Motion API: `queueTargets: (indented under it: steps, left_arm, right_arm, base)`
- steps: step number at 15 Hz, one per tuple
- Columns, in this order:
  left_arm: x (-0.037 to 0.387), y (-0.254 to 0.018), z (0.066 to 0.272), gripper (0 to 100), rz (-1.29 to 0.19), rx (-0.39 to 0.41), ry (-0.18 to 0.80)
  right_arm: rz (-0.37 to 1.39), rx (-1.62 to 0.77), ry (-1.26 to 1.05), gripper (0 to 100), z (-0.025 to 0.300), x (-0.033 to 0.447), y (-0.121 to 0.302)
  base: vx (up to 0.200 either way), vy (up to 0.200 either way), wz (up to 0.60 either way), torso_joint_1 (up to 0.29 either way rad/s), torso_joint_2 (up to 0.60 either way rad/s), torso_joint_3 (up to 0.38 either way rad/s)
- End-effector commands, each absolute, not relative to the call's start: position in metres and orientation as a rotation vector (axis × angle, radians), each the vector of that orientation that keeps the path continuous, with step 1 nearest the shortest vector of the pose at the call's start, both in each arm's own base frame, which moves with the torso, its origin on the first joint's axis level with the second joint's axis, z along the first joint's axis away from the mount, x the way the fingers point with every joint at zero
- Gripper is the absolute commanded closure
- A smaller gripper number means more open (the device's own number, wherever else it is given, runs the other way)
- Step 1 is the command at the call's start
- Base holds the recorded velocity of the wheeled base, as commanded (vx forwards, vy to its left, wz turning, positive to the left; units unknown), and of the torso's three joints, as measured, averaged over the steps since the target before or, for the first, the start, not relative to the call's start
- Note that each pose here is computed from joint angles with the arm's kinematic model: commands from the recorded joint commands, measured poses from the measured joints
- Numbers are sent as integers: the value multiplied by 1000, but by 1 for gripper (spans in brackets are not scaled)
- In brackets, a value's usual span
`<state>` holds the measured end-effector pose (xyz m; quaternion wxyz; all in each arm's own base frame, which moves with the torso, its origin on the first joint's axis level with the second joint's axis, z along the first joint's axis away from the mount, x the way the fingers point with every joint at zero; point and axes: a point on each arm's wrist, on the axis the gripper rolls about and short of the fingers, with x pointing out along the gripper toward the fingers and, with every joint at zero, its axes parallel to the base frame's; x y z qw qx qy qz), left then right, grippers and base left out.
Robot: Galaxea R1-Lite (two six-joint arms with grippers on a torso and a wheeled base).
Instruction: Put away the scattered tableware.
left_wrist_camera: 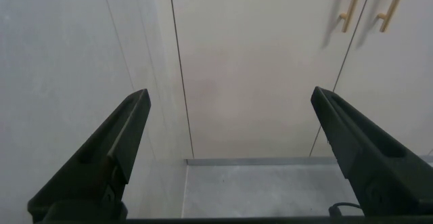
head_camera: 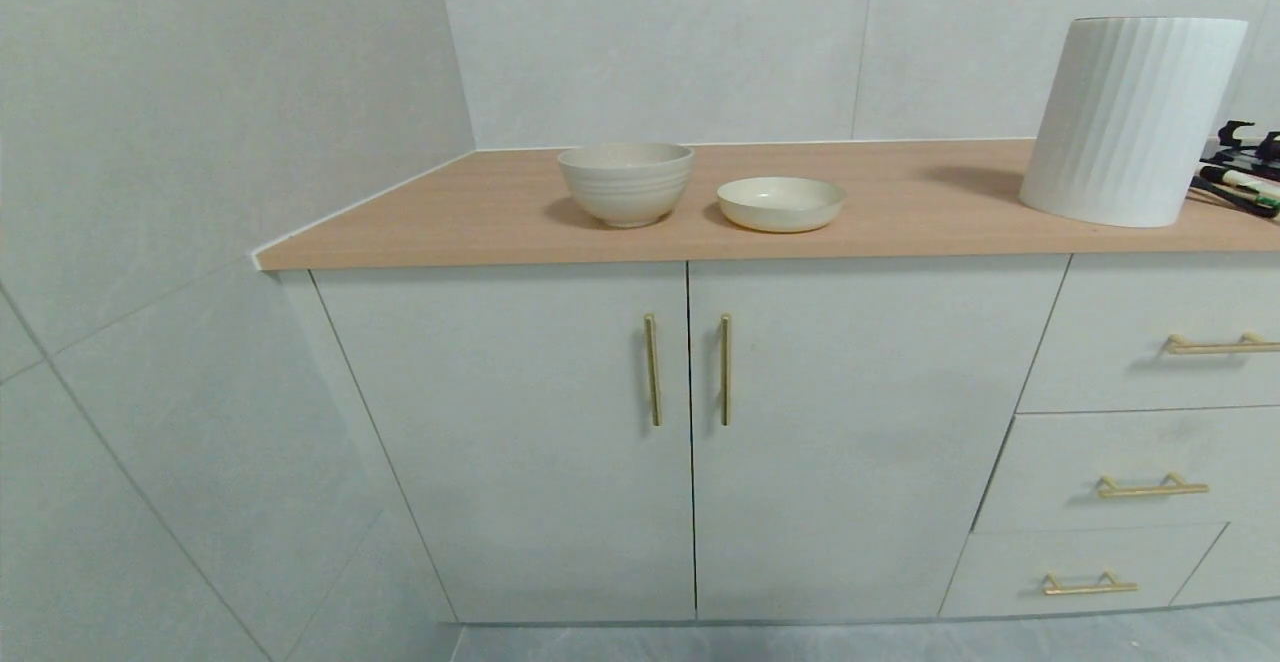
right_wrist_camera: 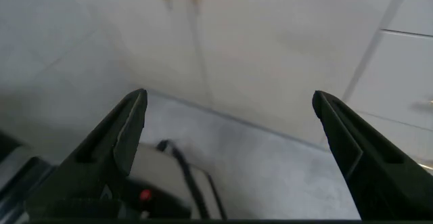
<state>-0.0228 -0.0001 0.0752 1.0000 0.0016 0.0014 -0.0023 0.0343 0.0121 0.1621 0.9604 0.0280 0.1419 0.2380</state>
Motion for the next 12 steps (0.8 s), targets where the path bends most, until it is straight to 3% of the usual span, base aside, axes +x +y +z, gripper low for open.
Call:
queueTargets:
  steps: [1,7,12]
  left_arm:
    - [-23,0,75,0,-5,3,3]
    - [-23,0,75,0,-5,3,3]
    - [-23,0,75,0,-6,3,3]
  right_arm:
    - [623,46,429,0,187,91,32]
    - [745,21,465,0,204,198,88]
    - [824,10,482,0,207,252,136]
  base:
    - [0,0,0,0,0,0]
    - [0,0,0,0,0,0]
    - [0,0,0,0,0,0]
